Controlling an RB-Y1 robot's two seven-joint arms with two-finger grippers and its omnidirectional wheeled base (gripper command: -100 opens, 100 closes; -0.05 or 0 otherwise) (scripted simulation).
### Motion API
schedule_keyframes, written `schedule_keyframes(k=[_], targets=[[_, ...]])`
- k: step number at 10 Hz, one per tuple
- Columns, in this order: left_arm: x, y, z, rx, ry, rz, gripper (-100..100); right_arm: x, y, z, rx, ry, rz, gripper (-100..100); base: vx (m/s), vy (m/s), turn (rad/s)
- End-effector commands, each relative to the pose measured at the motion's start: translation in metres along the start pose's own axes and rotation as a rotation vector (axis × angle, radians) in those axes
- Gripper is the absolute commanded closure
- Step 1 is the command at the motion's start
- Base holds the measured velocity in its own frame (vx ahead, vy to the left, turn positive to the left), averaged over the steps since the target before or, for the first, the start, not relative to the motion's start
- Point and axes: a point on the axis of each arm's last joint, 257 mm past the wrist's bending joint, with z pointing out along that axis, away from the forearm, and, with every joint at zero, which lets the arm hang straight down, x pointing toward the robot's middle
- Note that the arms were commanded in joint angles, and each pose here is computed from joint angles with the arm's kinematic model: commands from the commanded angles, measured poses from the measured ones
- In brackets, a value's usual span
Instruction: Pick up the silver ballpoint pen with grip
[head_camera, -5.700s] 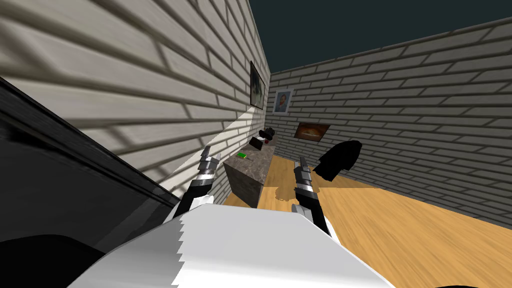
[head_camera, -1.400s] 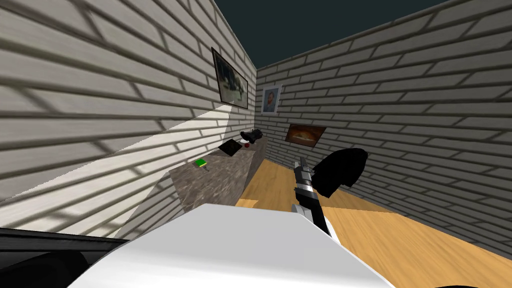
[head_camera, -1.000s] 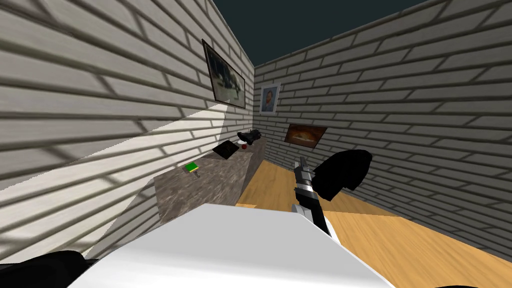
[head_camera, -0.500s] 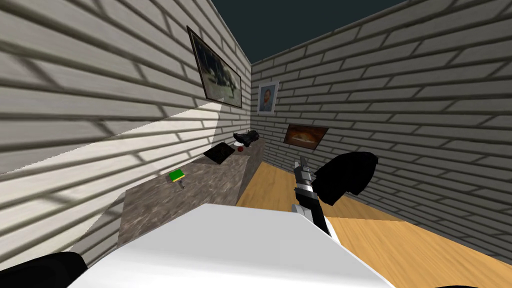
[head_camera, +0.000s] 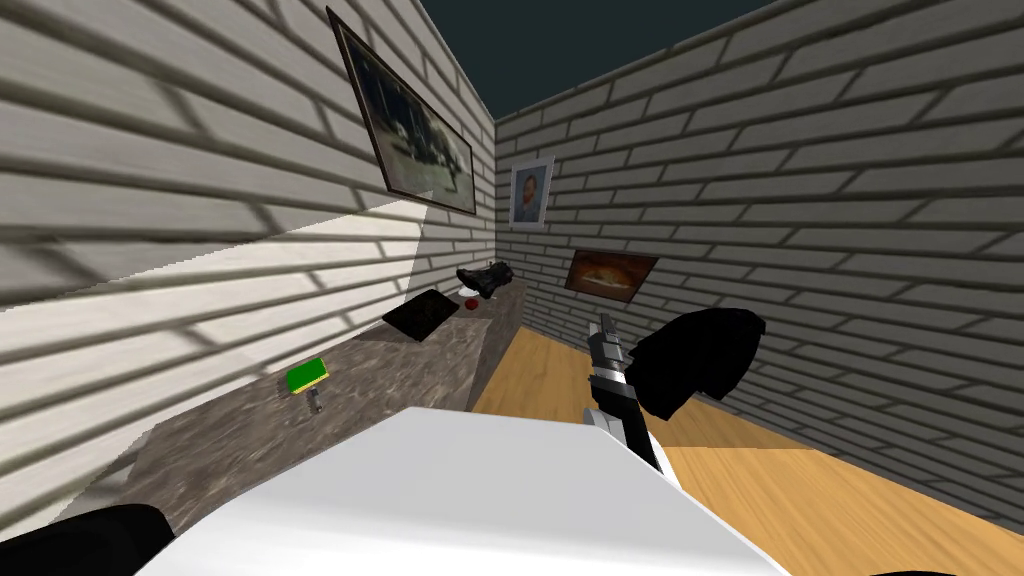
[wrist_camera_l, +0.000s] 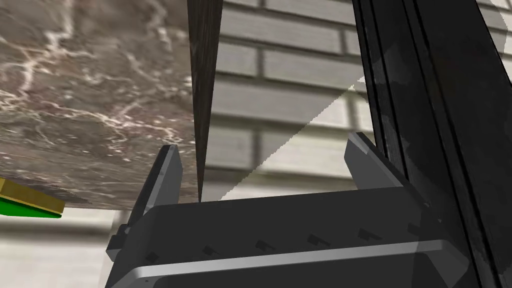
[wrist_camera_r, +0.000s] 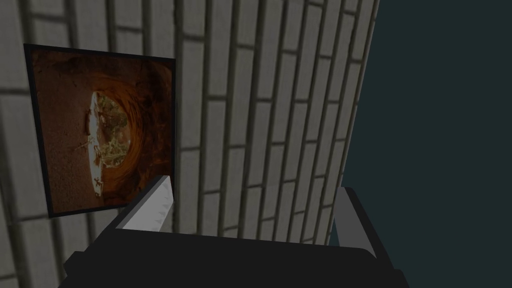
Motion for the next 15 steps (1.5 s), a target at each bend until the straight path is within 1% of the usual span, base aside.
schedule_keyframes(k=[1,2,4,6,7,8,9,10,11,14,15], targets=[[-0.010,-0.010,0.000,0.004,-0.003,0.023,-100,0.000,0.000,0.000,0.000,0.000,0.000,0,0.221,-0.048,-0.011],[-0.017,-0.019,0.001,0.011,-0.002,0.044,-100,0.000,0.000,0.000,0.000,0.000,0.000,0,0.190,-0.047,-0.033],[-0.025,-0.036,0.001,0.028,0.008,0.078,-100,0.000,0.000,0.000,0.000,0.000,0.000,0,0.236,-0.096,-0.073],[-0.025,-0.049,0.002,0.043,0.024,0.103,-100,0.000,0.000,0.000,0.000,0.000,0.000,0,0.247,-0.065,-0.049],[-0.021,-0.055,0.002,0.050,0.038,0.116,-100,0.000,0.000,0.000,0.000,0.000,0.000,0,0.222,-0.024,-0.060],[-0.022,-0.051,0.002,0.044,0.030,0.108,-100,0.000,0.000,0.000,0.000,0.000,0.000,0,0.094,-0.009,-0.015],[-0.022,-0.052,0.002,0.047,0.032,0.109,0,0.000,0.000,0.000,0.000,0.000,0.000,0,0.019,-0.002,0.000],[-0.015,-0.044,0.002,0.055,0.034,0.120,-100,0.000,0.000,0.000,0.000,0.000,0.000,0,0.085,0.030,0.091],[-0.012,-0.040,0.002,0.059,0.034,0.126,-100,0.000,0.000,0.000,0.000,0.000,0.000,0,0.112,0.057,0.110],[-0.002,-0.028,0.003,0.071,0.036,0.143,-100,0.000,0.000,0.000,0.000,0.000,0.000,0,0.035,-0.023,0.089],[-0.002,-0.028,0.003,0.071,0.036,0.143,-100,0.000,0.000,0.000,0.000,0.000,0.000,0,0.015,-0.016,0.049]])
